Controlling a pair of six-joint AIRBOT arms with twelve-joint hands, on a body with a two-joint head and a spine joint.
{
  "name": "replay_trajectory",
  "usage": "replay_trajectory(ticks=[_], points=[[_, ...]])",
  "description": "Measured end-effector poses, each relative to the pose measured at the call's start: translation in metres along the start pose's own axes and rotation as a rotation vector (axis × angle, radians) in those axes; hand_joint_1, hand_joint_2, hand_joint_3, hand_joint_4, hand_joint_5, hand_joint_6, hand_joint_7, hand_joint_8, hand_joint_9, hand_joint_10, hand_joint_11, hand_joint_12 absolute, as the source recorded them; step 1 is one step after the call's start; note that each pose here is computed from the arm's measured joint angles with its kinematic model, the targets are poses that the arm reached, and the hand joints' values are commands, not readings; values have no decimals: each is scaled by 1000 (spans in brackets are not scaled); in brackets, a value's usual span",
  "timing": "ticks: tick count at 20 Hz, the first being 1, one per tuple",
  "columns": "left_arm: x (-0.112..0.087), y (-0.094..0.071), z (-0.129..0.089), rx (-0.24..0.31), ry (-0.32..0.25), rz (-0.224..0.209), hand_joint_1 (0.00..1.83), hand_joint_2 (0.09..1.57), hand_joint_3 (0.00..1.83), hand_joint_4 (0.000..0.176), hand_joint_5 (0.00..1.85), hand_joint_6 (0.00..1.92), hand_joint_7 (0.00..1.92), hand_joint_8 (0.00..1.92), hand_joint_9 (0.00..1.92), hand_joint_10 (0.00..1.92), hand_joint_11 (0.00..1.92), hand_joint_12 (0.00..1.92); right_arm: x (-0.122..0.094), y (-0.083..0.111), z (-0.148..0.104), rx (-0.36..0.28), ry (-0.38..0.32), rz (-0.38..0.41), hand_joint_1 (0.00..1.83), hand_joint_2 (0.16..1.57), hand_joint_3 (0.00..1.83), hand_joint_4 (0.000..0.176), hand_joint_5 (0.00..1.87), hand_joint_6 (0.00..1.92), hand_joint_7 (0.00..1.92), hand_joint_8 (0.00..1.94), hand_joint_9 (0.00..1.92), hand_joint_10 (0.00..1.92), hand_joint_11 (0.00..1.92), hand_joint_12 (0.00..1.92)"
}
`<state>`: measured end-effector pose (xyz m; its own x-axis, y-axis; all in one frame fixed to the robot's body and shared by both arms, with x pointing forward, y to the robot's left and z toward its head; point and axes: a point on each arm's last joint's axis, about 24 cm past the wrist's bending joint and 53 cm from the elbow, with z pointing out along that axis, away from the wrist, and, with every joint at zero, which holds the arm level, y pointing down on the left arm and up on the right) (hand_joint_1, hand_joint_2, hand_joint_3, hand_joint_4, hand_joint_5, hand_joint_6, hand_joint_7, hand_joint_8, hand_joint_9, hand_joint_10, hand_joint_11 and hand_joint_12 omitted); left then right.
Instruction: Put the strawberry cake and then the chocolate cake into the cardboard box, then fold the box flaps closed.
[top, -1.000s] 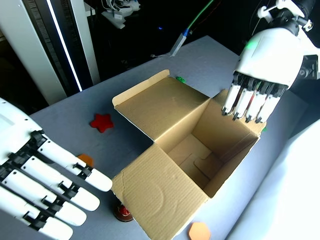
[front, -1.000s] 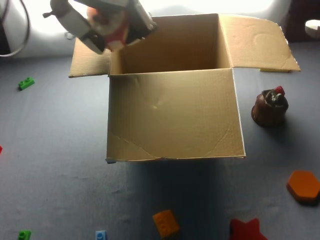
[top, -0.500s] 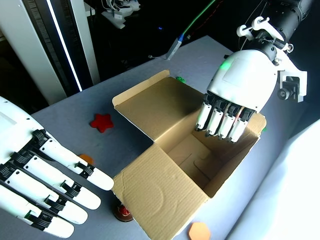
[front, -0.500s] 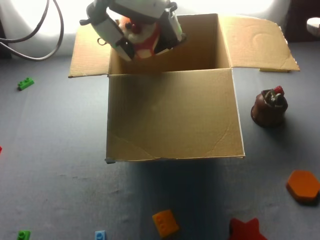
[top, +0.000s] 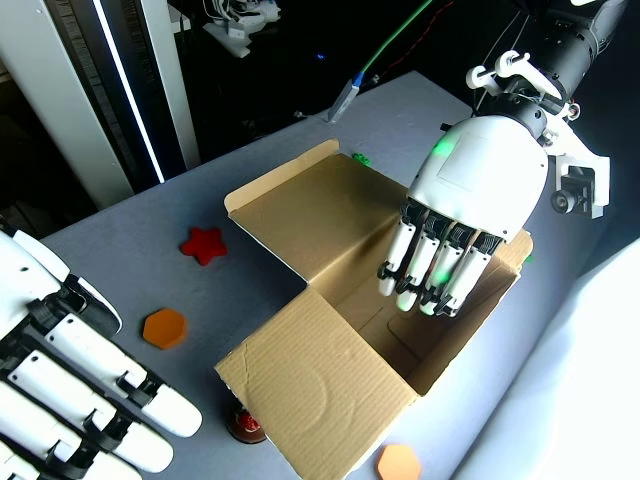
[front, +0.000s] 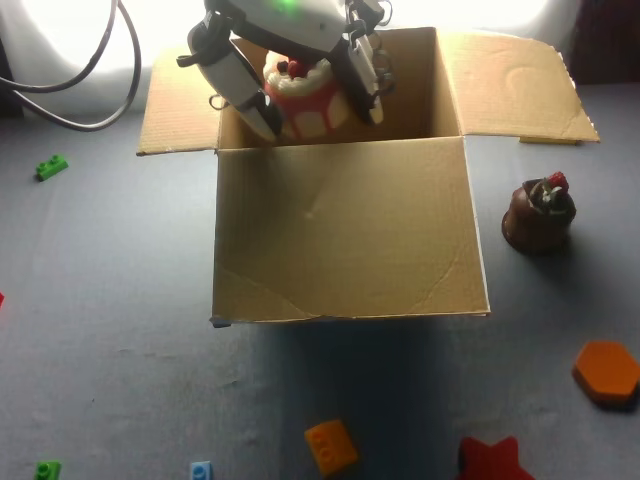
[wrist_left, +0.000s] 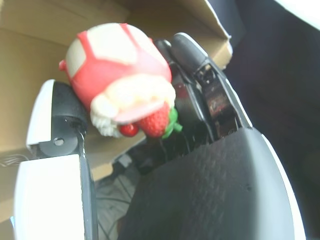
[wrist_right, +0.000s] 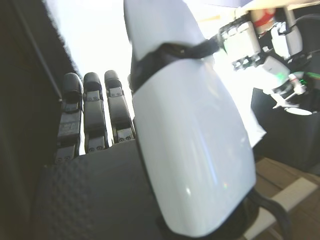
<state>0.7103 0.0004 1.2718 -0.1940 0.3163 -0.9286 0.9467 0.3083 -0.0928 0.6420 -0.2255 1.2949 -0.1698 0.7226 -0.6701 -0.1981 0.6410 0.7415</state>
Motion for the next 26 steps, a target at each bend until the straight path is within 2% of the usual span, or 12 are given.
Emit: replay_trajectory(ticks=[2, 4, 7, 10, 12, 14, 16, 18, 20, 22, 24, 26], points=[[0, 2, -2, -5, -2, -2, 864, 1150, 0, 0, 310, 0, 322, 0, 433, 1, 2, 1187, 0, -10, 2, 36, 7, 71, 1131, 1018, 0, 9, 45, 1, 126, 1, 142, 4, 0, 546], [-4, 8, -9, -18, -11, 0, 838, 1133, 0, 5, 212, 0, 233, 0, 339, 1, 0, 1014, -5, -35, 8, 109, 5, 205, 1146, 1018, 0, 16, 39, 0, 112, 3, 127, 5, 0, 471], [-15, 17, -20, -48, -37, 5, 850, 1102, 0, 13, 165, 0, 196, 0, 284, 0, 0, 921, -11, -49, 13, 139, 2, 236, 1175, 1002, 0, 10, 27, 0, 100, 0, 120, 1, 0, 348], [-19, 23, -28, -64, -50, 5, 837, 1087, 0, 15, 176, 3, 186, 0, 268, 0, 0, 951, 4, -46, 17, 134, 47, 227, 1151, 1021, 4, 14, 23, 0, 106, 1, 121, 1, 0, 306], [-16, 28, -41, -76, -50, 2, 620, 1157, 17, 15, 184, 5, 193, 2, 272, 2, 0, 991, 20, -56, 25, 157, 84, 242, 1200, 994, 0, 16, 55, 9, 129, 5, 137, 6, 0, 352], [-11, 39, -60, -108, -56, -22, 396, 1208, 14, 1, 194, 5, 210, 3, 276, 2, 0, 945, 17, -66, 33, 172, 87, 305, 1171, 1013, 2, 10, 29, 2, 99, 0, 112, 1, 0, 282], [-3, 48, -76, -137, -54, -49, 284, 1238, 12, 0, 165, 0, 171, 0, 223, 1, 0, 829, 16, -74, 40, 185, 81, 325, 1149, 1032, 6, 5, 5, 0, 80, 1, 101, 1, 0, 257], [12, 47, -93, -145, -29, -44, 144, 1280, 12, 0, 161, 0, 150, 0, 187, 1, 0, 747, 35, -86, 49, 216, 113, 357, 1148, 1036, 7, 0, 0, 0, 64, 0, 98, 0, 0, 264], [26, 46, -114, -149, -18, -75, 62, 1313, 11, 0, 143, 1, 123, 1, 135, 3, 0, 540, 62, -87, 64, 222, 181, 419, 1138, 1040, 8, 6, 0, 0, 60, 0, 87, 0, 0, 255], [31, 50, -126, -169, -30, -104, 2, 1321, 7, 0, 126, 1, 107, 0, 108, 3, 0, 465, 68, -86, 71, 192, 192, 420, 1162, 1018, 0, 6, 3, 1, 59, 1, 87, 2, 0, 317], [47, 57, -149, -205, -30, -135, 0, 1327, 7, 0, 136, 4, 106, 0, 100, 1, 0, 477, 69, -82, 74, 136, 180, 315, 1203, 995, 0, 8, 5, 0, 51, 0, 98, 6, 0, 389], [60, 57, -163, -224, -14, -143, 0, 1329, 5, 0, 134, 2, 113, 2, 99, 0, 0, 460, 65, -80, 76, 90, 122, 243, 1212, 1008, 0, 15, 0, 0, 29, 0, 81, 0, 0, 187]])
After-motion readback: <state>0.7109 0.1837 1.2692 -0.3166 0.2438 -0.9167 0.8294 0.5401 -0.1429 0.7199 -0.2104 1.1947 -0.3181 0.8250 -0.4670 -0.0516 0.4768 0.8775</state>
